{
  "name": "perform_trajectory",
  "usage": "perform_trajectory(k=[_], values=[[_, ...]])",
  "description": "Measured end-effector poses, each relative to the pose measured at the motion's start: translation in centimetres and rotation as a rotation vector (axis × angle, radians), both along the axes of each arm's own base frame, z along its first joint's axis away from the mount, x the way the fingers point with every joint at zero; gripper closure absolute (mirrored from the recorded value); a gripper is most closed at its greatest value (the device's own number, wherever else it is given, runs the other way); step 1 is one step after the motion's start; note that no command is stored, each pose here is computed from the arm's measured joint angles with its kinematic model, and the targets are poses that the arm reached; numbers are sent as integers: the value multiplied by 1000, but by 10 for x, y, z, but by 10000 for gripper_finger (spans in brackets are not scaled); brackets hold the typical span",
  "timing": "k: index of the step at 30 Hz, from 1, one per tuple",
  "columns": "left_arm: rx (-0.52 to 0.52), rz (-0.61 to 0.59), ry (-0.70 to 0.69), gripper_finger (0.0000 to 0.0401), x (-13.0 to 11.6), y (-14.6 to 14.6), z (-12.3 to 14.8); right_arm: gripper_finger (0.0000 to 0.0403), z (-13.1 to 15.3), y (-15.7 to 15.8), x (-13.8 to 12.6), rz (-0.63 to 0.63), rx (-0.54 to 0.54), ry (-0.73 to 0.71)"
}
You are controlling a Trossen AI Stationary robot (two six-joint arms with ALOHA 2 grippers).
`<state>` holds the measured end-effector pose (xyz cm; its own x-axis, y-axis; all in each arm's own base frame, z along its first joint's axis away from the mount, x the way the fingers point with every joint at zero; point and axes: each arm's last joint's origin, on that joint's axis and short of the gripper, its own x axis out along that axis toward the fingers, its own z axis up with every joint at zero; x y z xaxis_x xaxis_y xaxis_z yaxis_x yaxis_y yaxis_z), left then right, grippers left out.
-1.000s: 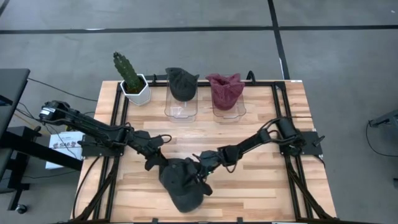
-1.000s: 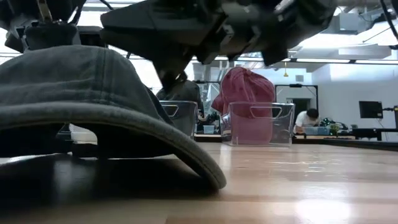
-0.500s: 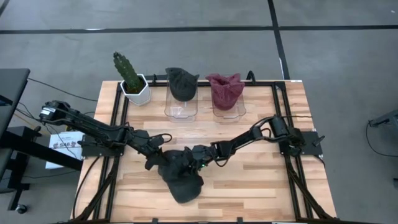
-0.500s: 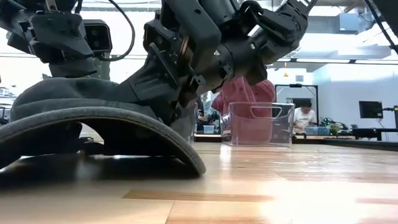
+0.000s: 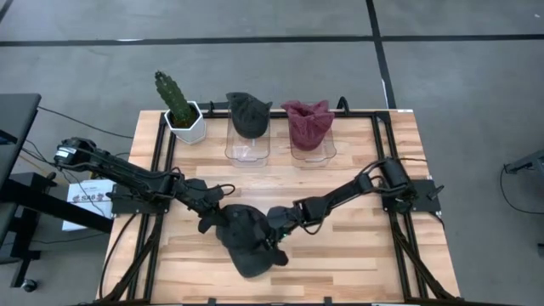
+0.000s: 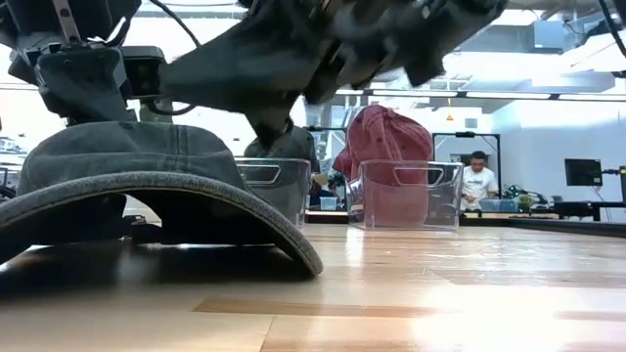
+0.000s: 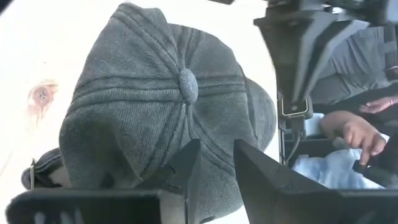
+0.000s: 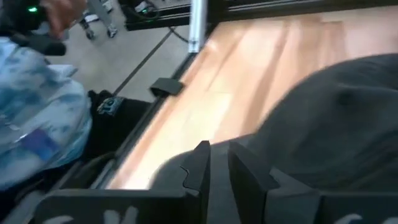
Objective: Pick & Place hat
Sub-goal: Put the black cap into the left transparent bin
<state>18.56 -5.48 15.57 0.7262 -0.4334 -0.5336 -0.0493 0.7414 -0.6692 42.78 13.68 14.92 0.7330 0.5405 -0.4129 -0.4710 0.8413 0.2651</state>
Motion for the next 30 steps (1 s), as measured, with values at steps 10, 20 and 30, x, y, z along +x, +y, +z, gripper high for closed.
perform_trajectory(k=[10, 20, 30], values=[[10, 40, -2, 309, 2, 6, 0, 356, 11, 56, -51, -37, -311, 187], [134, 261, -35, 309, 8, 39, 0, 355, 7, 73, -65, -267, -433, 173], [100, 251, -47, 309, 8, 34, 2, 310, -4, 73, -61, -402, -456, 152]])
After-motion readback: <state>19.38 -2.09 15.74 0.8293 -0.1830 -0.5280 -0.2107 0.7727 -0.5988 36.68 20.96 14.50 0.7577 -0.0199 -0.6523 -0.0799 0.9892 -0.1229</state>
